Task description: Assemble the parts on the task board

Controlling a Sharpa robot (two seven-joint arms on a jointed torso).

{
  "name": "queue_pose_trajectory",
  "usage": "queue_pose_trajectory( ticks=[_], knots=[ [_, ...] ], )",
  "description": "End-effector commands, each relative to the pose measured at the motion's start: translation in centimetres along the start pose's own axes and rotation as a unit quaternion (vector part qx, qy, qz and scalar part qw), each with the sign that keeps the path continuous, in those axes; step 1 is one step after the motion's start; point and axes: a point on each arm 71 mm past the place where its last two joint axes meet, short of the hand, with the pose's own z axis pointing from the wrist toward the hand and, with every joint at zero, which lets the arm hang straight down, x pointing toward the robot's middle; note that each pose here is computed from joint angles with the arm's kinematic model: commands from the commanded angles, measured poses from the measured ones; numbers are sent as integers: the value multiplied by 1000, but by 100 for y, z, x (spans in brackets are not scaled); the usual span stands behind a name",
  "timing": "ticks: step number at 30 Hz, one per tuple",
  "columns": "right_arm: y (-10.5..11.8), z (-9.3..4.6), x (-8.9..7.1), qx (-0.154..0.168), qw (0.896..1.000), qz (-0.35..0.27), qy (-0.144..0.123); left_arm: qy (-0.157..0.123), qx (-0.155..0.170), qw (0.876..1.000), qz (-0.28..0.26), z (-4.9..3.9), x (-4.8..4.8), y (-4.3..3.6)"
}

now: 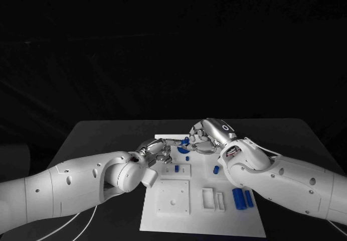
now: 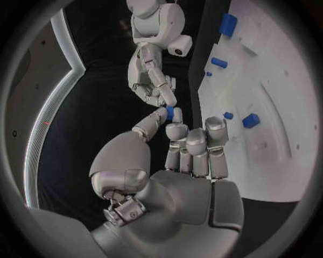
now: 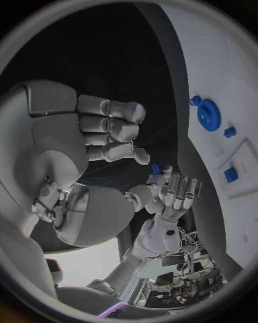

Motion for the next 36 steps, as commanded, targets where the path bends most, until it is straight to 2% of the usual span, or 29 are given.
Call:
queue_pose_trajectory(
  ticks=[1,36],
  knots=[
    [-24,14,-29,6,1000,0,-5,25,0,1000,5,-5,52,18],
    [-67,58,-95,12,1000,0,-16,30,-3,1000,6,-17,34,31]
  ],
)
